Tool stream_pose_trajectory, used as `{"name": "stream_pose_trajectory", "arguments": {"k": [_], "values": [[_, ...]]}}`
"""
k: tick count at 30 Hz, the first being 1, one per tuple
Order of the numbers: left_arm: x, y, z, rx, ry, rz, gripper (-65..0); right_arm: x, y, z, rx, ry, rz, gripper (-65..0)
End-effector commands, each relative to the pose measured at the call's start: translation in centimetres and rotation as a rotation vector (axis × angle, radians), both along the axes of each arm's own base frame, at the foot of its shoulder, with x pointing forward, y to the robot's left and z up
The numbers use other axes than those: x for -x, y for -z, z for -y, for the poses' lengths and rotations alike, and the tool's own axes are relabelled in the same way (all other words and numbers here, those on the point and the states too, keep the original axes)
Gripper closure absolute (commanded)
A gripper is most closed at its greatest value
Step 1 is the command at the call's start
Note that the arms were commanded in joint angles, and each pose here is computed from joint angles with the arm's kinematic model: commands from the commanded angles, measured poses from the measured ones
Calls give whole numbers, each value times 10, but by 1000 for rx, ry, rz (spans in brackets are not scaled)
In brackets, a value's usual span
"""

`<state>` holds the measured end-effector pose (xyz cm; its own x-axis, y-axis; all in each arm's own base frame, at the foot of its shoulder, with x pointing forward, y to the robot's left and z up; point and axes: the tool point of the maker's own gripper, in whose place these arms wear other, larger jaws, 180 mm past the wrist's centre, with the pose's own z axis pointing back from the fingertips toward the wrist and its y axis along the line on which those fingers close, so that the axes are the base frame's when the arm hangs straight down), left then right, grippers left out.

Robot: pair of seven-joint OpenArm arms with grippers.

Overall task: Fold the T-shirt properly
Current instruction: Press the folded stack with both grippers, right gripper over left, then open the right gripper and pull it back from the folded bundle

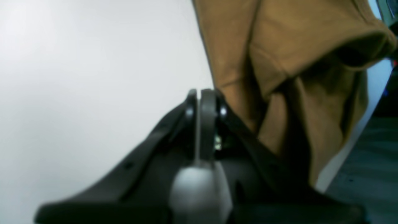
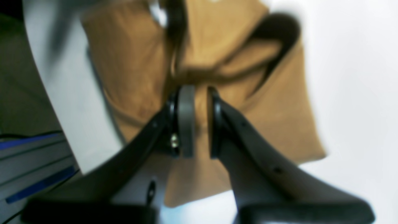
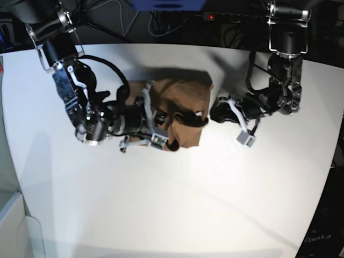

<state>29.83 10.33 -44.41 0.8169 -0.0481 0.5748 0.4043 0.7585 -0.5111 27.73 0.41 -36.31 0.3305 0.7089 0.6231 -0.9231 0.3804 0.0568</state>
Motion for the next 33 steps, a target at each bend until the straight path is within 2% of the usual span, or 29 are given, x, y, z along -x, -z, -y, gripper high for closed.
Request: {"name": "stream_pose_trajectory", "arguments": {"k": [1,9,15,22,27,30,33], "values": [[4,7,-19,-79,12,-30,-22,-12,-16,-4,-46,-1,45,-61],[12,11,-22,-83,11,-47,-22,-12,-11,11,-6,2,46,-61],[26,20,-22,-83,12,-77,-22,-13,-15,3,-41,-2,56,-62],[33,23,-38,-99,-15,-90,-22,-19,-30,-41,-137,-23,53,-62],[36,22,-61,-112,-82,-93,-22,-18,-28,-87,-185,-109,22,-62],[44,20,-78,-149,-88,-109,-22,-18,-33,-108,-157,-204,51,-62],[43,9,-89,-173,-98,-75,-22,-13,-37,-112,-113,-276,86,-62]]}}
